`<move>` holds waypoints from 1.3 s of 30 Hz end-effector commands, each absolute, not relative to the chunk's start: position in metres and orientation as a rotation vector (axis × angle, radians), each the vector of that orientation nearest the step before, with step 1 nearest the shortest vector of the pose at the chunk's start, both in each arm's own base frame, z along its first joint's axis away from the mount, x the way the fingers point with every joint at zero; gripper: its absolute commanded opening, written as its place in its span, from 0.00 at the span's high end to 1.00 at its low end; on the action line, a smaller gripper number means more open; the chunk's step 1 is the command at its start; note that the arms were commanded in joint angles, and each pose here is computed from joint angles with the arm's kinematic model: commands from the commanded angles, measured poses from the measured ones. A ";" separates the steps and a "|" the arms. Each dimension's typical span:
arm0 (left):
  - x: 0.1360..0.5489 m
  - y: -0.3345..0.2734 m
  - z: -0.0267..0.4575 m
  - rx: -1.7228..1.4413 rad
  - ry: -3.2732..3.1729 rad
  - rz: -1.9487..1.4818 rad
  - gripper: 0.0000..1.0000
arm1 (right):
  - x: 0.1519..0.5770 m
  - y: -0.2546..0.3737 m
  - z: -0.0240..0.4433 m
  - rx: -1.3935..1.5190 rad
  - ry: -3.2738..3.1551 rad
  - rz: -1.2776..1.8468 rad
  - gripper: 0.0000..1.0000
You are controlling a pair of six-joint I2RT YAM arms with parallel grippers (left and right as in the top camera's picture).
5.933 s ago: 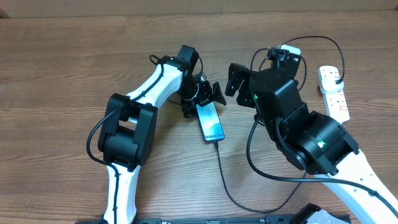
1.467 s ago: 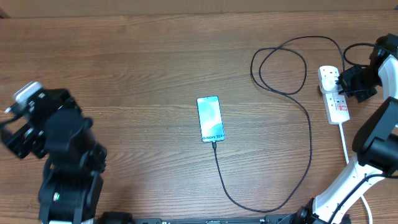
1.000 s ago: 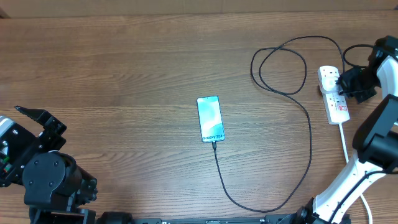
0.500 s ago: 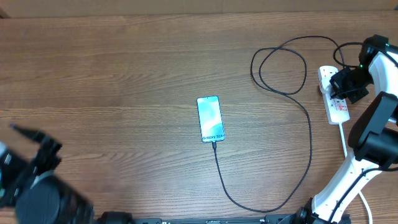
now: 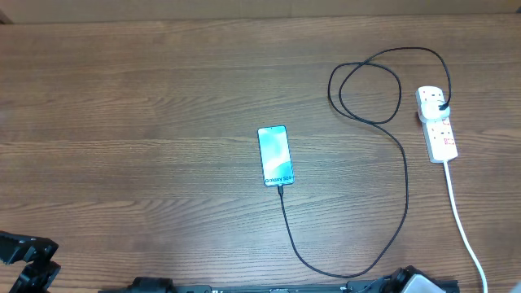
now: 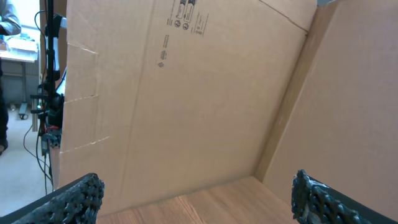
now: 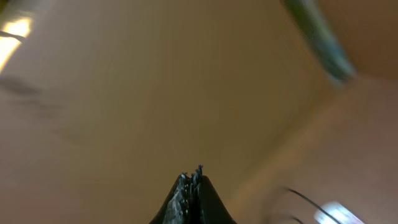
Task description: Plug charger to phone and switch on socket
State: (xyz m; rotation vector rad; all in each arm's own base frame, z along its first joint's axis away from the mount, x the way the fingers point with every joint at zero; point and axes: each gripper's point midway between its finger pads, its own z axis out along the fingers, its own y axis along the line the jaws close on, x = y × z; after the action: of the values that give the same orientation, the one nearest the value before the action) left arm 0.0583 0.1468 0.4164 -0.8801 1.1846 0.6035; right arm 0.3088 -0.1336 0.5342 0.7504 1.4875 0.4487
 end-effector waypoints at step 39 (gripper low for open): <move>0.086 0.076 0.379 -0.503 1.347 0.159 0.00 | 0.186 0.001 0.602 0.429 1.338 0.607 0.96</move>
State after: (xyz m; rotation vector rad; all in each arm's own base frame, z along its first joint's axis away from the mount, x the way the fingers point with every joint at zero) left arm 0.0486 0.1214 0.3742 -0.7101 1.3214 0.4534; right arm 0.1954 -0.0016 0.5977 0.4379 1.3652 0.6196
